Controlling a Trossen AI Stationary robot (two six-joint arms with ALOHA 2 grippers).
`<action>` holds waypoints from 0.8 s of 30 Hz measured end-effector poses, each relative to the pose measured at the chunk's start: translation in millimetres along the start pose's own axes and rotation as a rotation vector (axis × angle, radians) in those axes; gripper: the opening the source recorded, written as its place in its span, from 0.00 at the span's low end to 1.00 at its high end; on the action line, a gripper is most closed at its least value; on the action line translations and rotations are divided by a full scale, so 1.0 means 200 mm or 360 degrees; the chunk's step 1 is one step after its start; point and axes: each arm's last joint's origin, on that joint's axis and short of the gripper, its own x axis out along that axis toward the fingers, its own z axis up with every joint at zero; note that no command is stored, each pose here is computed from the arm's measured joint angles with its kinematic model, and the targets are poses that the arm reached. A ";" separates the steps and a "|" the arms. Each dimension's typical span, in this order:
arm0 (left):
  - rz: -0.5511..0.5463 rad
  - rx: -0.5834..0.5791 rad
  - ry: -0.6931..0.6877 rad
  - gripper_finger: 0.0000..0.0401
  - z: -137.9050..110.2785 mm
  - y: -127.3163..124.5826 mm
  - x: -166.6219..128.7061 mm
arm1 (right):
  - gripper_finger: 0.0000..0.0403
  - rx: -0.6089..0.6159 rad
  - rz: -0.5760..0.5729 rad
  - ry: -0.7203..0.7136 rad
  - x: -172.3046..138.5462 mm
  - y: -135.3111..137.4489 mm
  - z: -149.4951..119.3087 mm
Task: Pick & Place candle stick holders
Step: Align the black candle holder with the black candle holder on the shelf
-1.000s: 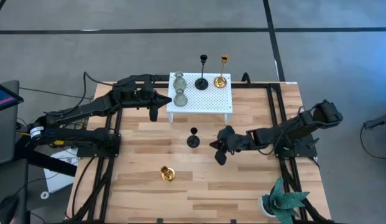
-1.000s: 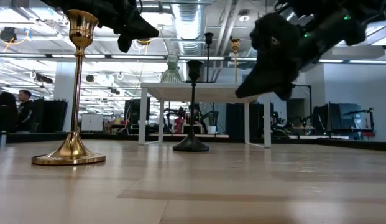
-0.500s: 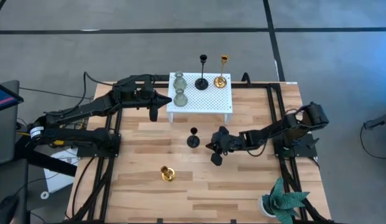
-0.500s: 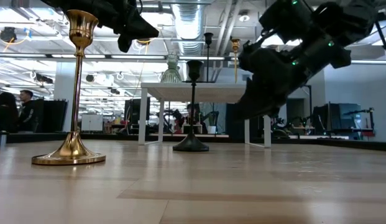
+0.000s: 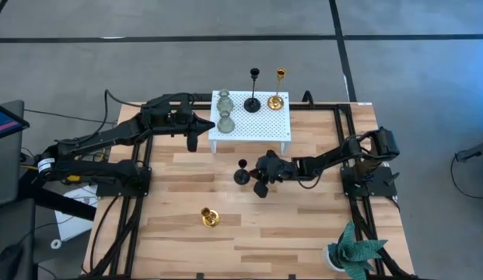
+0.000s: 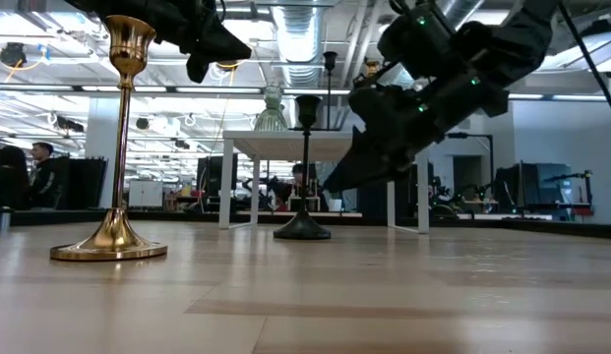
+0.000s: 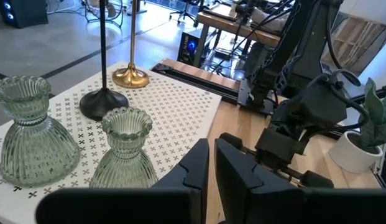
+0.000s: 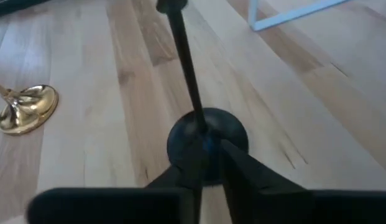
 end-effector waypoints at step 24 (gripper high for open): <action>0.0000 -0.0004 0.0000 0.06 0.00 0.00 0.00 | 0.63 0.0038 0.0093 -0.0143 0.00 0.00 0.08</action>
